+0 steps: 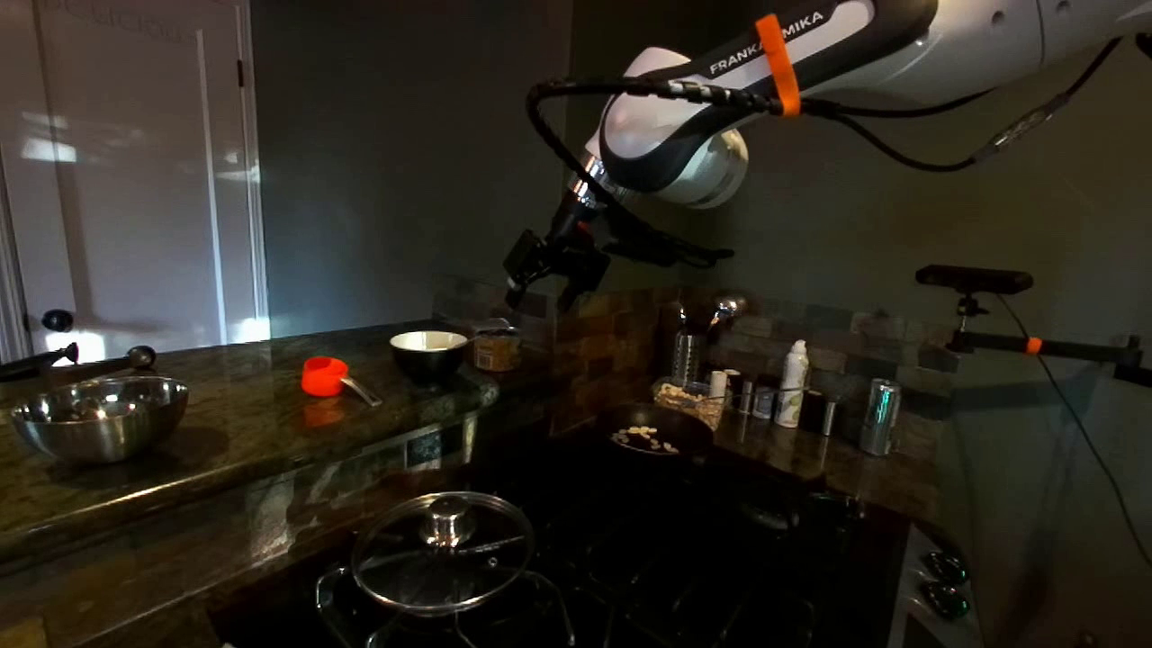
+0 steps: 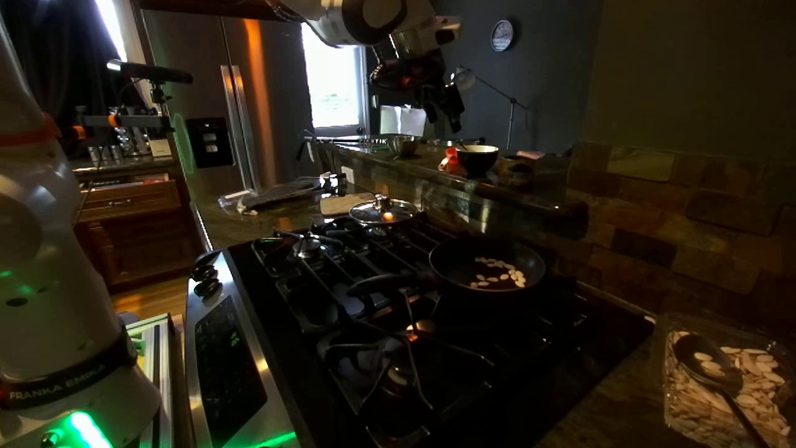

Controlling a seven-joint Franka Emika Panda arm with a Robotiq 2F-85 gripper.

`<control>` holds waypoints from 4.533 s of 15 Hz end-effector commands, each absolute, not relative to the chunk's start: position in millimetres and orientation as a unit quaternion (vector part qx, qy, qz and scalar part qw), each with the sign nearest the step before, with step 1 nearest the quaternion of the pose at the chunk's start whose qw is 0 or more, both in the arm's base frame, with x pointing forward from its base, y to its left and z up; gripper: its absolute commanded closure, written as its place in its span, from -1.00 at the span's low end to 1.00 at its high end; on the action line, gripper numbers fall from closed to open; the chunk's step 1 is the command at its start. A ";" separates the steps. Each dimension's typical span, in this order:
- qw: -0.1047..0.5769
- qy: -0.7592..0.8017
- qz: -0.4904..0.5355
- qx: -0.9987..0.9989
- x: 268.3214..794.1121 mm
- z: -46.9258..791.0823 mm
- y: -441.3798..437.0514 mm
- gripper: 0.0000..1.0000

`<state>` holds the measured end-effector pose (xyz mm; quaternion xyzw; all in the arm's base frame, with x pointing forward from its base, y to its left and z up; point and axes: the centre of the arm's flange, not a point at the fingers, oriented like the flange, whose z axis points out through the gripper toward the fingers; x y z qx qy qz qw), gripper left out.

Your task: Take the black bowl off of the top

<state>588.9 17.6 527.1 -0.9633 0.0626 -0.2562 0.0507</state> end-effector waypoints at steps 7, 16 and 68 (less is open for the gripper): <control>0.092 0.250 -0.246 -0.932 651.4 538.5 -1.5 -1.00; 0.137 0.320 -0.229 -0.909 692.1 529.9 14.5 -1.00; 0.126 0.374 -0.104 -0.913 740.0 498.4 56.7 0.96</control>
